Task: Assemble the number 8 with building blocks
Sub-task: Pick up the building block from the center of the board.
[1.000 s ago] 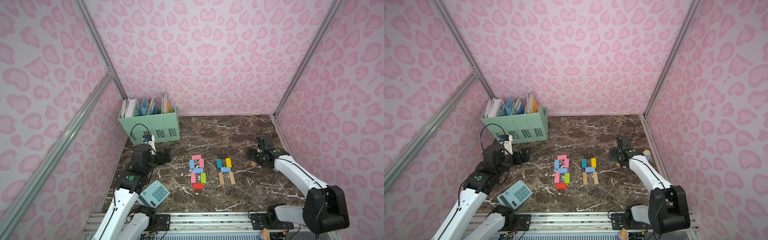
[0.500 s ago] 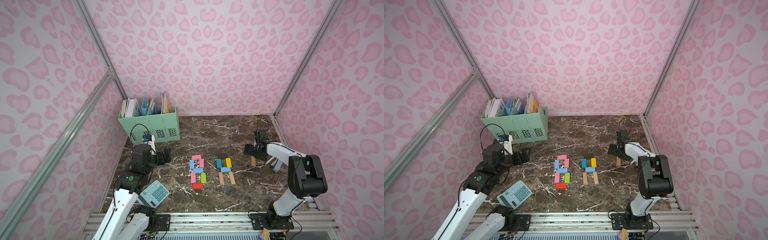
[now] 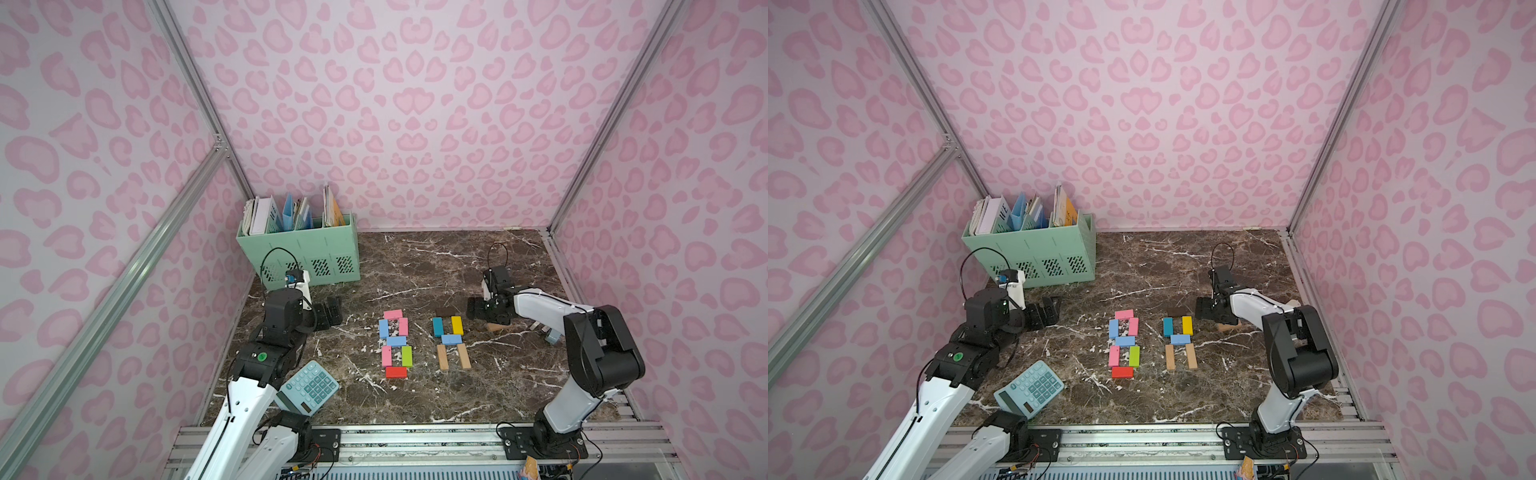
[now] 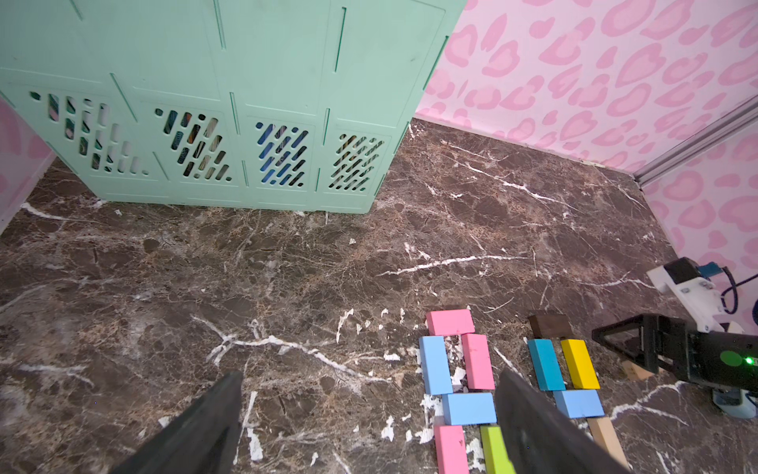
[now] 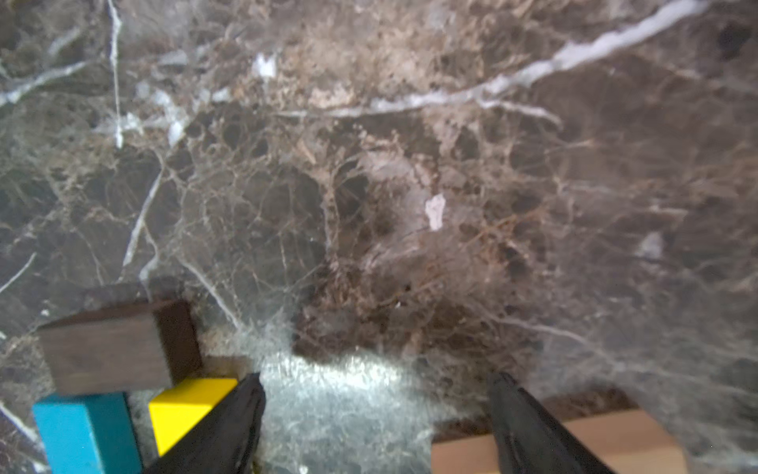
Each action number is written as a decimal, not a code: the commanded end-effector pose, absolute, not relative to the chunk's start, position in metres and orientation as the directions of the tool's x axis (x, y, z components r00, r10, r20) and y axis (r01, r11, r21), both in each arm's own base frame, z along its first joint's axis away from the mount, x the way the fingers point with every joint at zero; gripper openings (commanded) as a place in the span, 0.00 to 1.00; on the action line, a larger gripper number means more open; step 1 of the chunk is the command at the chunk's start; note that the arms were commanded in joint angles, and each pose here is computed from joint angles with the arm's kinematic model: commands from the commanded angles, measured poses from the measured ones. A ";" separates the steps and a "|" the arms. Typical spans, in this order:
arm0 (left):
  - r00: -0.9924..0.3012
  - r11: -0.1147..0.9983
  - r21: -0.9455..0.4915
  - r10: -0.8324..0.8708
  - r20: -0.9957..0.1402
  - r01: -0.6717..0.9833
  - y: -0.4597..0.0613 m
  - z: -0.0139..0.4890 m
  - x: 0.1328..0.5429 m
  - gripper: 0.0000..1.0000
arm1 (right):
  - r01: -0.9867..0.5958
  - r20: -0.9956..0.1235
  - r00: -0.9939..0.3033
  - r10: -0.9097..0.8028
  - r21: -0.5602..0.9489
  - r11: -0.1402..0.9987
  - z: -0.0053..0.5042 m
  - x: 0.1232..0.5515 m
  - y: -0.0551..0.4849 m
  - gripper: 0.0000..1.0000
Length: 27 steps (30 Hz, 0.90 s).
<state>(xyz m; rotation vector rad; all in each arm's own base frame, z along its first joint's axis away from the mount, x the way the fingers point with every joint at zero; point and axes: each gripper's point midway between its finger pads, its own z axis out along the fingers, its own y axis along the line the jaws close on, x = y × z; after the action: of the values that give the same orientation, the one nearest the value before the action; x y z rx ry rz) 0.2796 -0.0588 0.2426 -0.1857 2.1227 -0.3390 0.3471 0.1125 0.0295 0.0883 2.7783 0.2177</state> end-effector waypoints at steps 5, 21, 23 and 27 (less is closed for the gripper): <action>-0.528 0.952 -0.307 -0.254 -0.810 0.013 -0.059 0.249 0.281 0.99 | 0.095 -0.394 -0.915 0.088 0.001 0.995 0.055 0.338 0.072 0.94; -0.540 0.947 -0.319 -0.249 -0.804 0.038 -0.065 0.247 0.282 0.99 | 0.115 -0.318 -0.935 0.156 0.143 0.983 0.034 0.336 0.065 0.94; -0.545 0.945 -0.325 -0.249 -0.801 0.046 -0.067 0.246 0.282 0.98 | 0.102 -0.310 -0.940 0.144 0.150 0.983 0.032 0.335 0.072 0.93; -0.557 0.942 -0.328 -0.241 -0.795 0.062 -0.071 0.245 0.283 0.99 | 0.084 -0.290 -0.947 0.136 0.186 0.979 0.028 0.328 0.089 0.91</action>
<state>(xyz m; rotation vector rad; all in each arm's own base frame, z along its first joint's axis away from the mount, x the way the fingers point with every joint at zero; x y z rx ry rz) 0.2804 -0.0659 0.2381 -0.1637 2.1465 -0.3755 0.3295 0.0776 0.0280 0.1513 2.8198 0.1797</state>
